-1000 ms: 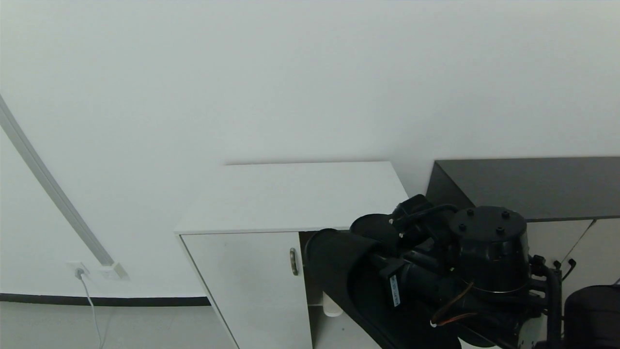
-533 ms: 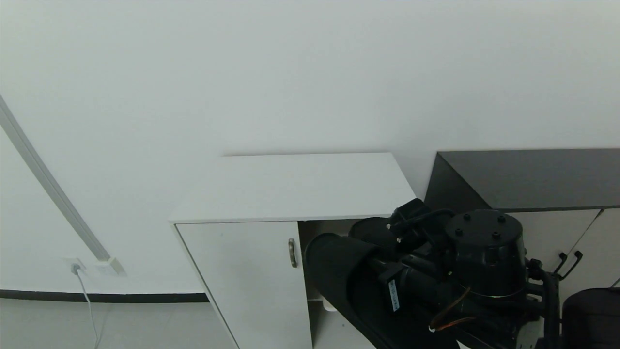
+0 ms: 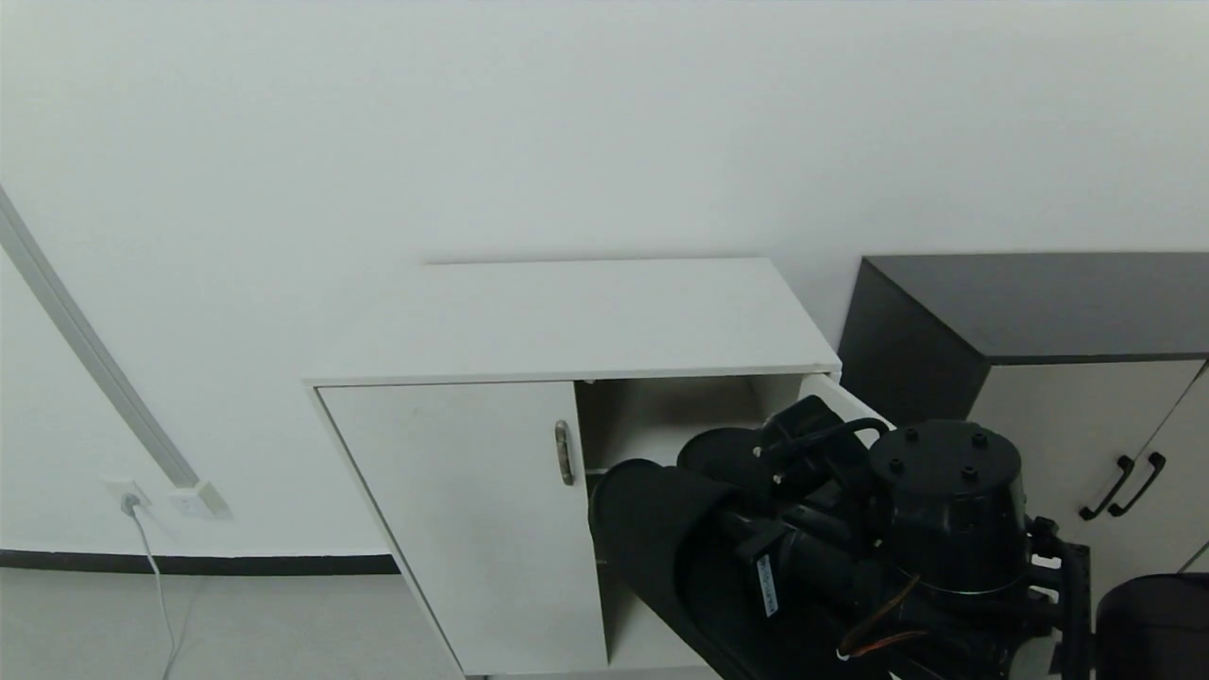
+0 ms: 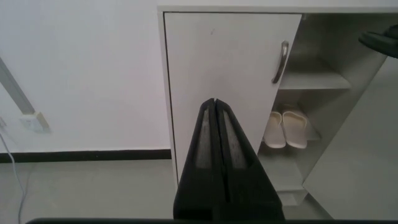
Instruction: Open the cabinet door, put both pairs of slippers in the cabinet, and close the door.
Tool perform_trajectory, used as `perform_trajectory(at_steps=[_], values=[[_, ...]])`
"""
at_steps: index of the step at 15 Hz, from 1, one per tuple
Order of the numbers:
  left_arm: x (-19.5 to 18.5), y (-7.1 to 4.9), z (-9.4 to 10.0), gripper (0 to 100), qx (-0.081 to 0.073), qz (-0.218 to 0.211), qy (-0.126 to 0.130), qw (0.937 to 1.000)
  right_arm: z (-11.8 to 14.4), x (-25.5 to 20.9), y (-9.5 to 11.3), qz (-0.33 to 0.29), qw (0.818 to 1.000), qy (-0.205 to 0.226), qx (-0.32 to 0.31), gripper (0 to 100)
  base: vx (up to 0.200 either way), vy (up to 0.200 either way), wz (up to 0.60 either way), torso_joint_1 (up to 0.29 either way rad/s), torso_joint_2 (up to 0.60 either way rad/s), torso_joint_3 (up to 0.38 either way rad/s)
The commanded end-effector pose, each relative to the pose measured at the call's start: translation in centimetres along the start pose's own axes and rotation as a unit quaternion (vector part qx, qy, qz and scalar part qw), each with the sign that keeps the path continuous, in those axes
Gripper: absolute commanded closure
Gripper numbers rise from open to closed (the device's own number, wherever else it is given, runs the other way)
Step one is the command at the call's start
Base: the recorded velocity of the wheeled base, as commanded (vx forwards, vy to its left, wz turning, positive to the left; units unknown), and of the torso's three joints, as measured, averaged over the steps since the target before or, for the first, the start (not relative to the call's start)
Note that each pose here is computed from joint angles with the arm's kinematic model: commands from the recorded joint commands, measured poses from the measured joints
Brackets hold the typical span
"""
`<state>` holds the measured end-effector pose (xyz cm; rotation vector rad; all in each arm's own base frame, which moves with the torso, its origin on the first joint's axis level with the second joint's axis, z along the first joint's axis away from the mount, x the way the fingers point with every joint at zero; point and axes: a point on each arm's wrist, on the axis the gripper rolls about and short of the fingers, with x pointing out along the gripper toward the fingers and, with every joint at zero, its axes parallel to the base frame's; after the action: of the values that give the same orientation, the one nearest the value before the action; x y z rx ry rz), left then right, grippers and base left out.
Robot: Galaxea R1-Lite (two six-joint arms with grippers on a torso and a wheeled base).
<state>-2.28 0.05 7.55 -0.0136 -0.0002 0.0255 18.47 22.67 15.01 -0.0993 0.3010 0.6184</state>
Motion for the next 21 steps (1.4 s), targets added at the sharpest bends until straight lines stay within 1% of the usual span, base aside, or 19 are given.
perform_trajectory(at_steps=[1,12,17,21], values=[[0.0,0.0,0.0,100,0.0,0.0,0.0,1.0,0.02,0.1,0.04,0.0,1.0,0.0,0.0,100,0.0,0.0,0.0,-0.217,0.54,0.32],[0.01,0.0,0.0,100,0.0,0.0,0.001,1.0,-0.27,0.18,0.18,0.002,1.0,0.005,-0.007,100,0.0,0.0,0.0,-0.174,0.5,0.322],[0.0,0.0,0.0,100,0.0,0.0,0.0,1.0,-0.32,0.15,0.26,0.004,1.0,0.006,-0.009,100,0.0,0.0,0.0,-0.11,0.46,0.346],[0.0,0.0,0.0,100,0.0,0.0,0.0,1.0,-0.35,0.18,0.27,0.004,1.0,0.006,-0.009,100,0.0,0.0,0.0,-0.05,0.44,0.385]])
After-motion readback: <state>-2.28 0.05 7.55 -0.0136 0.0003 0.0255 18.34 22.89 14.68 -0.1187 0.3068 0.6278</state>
